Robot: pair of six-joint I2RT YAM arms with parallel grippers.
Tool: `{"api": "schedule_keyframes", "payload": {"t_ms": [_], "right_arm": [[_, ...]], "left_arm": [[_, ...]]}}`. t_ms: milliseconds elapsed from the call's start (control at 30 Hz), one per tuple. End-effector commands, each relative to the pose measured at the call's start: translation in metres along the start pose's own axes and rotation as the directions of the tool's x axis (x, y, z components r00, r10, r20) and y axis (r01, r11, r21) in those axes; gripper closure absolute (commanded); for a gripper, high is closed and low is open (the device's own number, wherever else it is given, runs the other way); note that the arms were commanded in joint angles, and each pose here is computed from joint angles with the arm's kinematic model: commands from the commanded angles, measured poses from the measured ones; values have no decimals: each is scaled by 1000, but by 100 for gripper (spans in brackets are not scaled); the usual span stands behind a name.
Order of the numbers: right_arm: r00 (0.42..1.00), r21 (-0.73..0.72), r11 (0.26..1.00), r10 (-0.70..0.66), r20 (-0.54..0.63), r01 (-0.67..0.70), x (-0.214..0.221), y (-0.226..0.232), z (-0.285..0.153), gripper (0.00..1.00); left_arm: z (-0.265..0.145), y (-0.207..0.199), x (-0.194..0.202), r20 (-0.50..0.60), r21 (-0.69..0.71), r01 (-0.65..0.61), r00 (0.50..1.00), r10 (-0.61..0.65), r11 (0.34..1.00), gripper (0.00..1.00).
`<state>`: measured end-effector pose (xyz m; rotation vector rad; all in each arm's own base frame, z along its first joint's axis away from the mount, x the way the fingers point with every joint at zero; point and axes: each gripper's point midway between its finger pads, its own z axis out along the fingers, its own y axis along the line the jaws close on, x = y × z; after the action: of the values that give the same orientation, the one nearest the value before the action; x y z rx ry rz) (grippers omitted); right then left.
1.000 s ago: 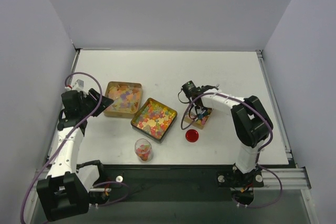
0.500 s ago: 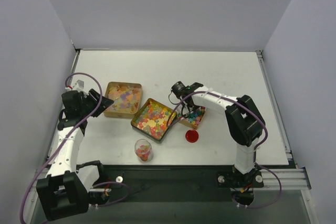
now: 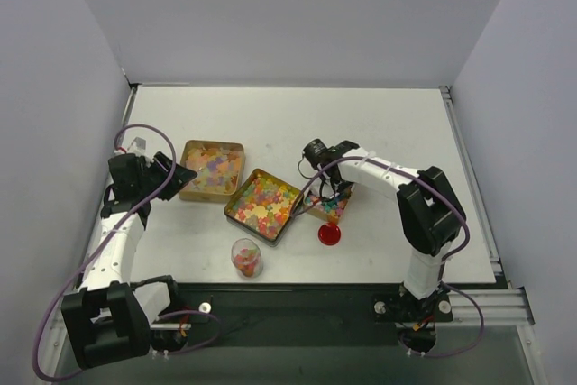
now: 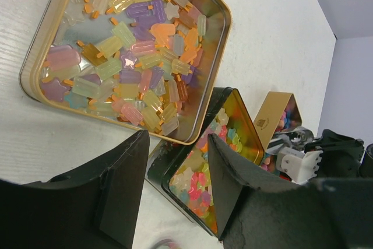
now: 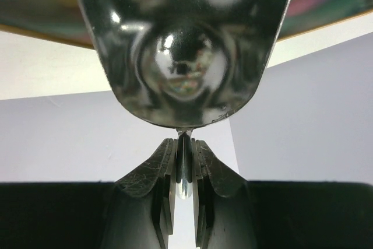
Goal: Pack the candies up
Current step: Scoop the fake candies from the storage box.
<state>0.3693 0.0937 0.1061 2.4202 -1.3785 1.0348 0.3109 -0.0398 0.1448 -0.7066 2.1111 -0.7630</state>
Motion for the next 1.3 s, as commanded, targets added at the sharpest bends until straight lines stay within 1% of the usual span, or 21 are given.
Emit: {"api": "schedule_keyframes", "payload": {"t_ms": [0, 200, 333, 433, 467, 500, 533, 567, 667, 700, 767, 800, 867, 900, 967, 1000, 1033, 1100, 1133, 1200, 1267], "right_arm": [[999, 16, 999, -43, 1, 43, -9, 7, -21, 100], [997, 15, 997, -75, -2, 75, -36, 7, -22, 100], [997, 27, 997, -74, 10, 73, -44, 3, -25, 100], [998, 16, 1000, -28, 53, 27, -47, 1, -29, 100], [996, -1, 1000, -11, 87, 11, -50, 2, -30, 100], [995, -50, 999, 6, 102, -1, -51, 11, -29, 100], [991, -65, 997, 47, 127, -39, -48, 8, -28, 100], [984, -92, 994, 66, 168, -51, -53, 13, -27, 100], [969, -153, 986, 102, 226, -68, -51, 29, -18, 100], [954, -166, 983, 127, 270, -84, -54, 33, -18, 100], [935, -196, 974, 175, 307, -117, -56, 43, -16, 100], [912, -215, 969, 195, 360, -122, -64, 47, -18, 100], [876, -239, 958, 249, 413, -159, -64, 54, -21, 100], [845, -256, 951, 275, 459, -171, -72, 55, -24, 100], [803, -270, 935, 338, 491, -228, -71, 55, -26, 100], [789, -274, 931, 352, 503, -241, -73, 55, -27, 100], [752, -290, 924, 372, 544, -248, -79, 55, -31, 100], [720, -292, 916, 398, 568, -276, -78, 55, -33, 100], [693, -300, 912, 407, 595, -279, -82, 55, -37, 100], [670, -301, 906, 423, 610, -297, -78, 57, -39, 100], [661, -301, 902, 432, 613, -310, -75, 60, -41, 100]], "left_arm": [[0, -21, -18, 42, 61, -23, 999, 21, 998, 45], [-3, -22, -18, 39, 57, -26, 999, 24, 998, 45], [-5, -19, -15, 39, 47, -25, 999, 23, 999, 45], [-6, -18, -14, 39, 49, -25, 999, 23, 998, 45], [-6, -18, -12, 36, 52, -24, 999, 22, 998, 45], [-5, -19, -12, 36, 58, -25, 999, 23, 998, 45], [-5, -21, -12, 31, 70, -27, 999, 24, 997, 45], [-4, -21, -12, 28, 72, -24, 999, 22, 997, 45], [-3, -27, -13, 19, 95, -33, 999, 31, 995, 45], [-3, -28, -13, 14, 97, -33, 999, 32, 995, 45], [-1, -30, -13, 4, 108, -40, 999, 40, 993, 45], [-1, -31, -13, 1, 112, -45, 999, 45, 993, 45], [0, -33, -13, -11, 123, -48, 999, 50, 991, 45], [1, -34, -13, -14, 130, -56, 998, 59, 990, 45], [2, -35, -11, -29, 135, -59, 998, 64, 989, 45], [2, -37, -13, -29, 141, -70, 997, 74, 988, 45], [3, -37, -13, -35, 143, -72, 996, 77, 987, 45], [2, -41, -15, -43, 157, -91, 994, 99, 983, 45], [3, -41, -14, -51, 161, -95, 993, 105, 982, 45], [3, -46, -15, -62, 182, -108, 991, 121, 977, 45], [4, -51, -16, -69, 204, -118, 988, 135, 972, 45]]}}
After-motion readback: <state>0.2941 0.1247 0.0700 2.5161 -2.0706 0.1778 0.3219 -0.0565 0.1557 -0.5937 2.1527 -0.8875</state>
